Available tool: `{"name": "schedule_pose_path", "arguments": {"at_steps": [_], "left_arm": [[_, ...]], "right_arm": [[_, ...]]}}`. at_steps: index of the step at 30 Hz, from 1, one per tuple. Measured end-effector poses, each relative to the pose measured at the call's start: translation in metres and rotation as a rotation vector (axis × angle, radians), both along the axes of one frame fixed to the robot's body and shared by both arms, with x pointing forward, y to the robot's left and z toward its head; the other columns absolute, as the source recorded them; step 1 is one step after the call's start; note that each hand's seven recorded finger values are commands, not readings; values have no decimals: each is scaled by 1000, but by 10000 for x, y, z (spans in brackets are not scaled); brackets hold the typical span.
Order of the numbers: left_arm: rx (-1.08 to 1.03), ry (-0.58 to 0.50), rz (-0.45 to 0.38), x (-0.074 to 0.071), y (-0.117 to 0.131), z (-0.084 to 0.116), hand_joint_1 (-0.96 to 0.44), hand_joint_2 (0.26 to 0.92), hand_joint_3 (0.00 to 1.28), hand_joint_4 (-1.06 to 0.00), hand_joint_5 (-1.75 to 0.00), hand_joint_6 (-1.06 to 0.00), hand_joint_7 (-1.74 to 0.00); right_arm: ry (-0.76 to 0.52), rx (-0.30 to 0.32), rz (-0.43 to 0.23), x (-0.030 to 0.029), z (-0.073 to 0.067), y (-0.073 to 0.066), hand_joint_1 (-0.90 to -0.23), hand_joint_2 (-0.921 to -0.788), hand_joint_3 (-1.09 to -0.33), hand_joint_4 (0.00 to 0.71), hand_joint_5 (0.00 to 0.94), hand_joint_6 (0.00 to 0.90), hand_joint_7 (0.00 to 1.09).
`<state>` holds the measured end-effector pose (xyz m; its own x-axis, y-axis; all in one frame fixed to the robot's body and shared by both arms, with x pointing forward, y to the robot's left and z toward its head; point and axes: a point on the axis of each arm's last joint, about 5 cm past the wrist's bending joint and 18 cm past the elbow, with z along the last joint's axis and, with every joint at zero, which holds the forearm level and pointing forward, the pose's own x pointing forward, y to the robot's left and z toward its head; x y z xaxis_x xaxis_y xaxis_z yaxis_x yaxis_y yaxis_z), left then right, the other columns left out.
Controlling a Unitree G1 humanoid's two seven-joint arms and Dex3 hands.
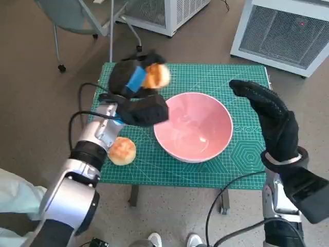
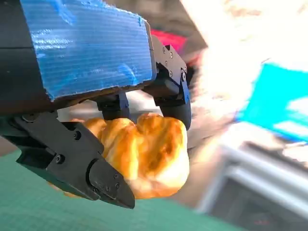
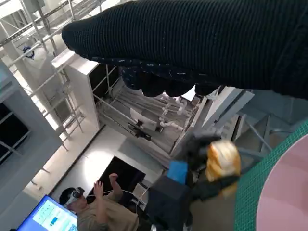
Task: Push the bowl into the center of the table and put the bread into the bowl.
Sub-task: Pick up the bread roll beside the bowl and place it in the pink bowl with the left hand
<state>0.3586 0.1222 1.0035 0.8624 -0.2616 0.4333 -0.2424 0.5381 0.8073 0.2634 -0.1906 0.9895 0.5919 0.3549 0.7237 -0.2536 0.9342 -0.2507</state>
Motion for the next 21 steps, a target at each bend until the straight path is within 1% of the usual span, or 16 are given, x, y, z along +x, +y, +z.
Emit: {"name": "schedule_pose_path", "arguments": {"at_steps": [5, 9, 16, 21], "left_arm": [[-3, -59, -100, -69, -112, -5, 1, 915, 20, -816, -1121, -650, -1037], [1, -75, -164, -126, -193, -51, 1, 916, 13, -816, -1124, -662, -1023], [55, -52, -243, -213, -321, -184, 0, 920, 21, -785, -1142, -651, -1051], [87, -38, -268, -238, -363, -228, 0, 920, 25, -778, -1148, -649, -1055]], "right_arm": [[3, 0, 2, -1, 2, 1, -600, -921, -733, 112, 0, -1, 402], [1, 0, 3, -7, 5, 1, -597, -921, -734, 111, 0, -1, 402], [3, 0, 3, -19, -6, -4, -595, -921, -737, 109, 0, -1, 399], [4, 0, 3, -22, -6, -4, -595, -921, -739, 108, 0, -1, 397]]}}
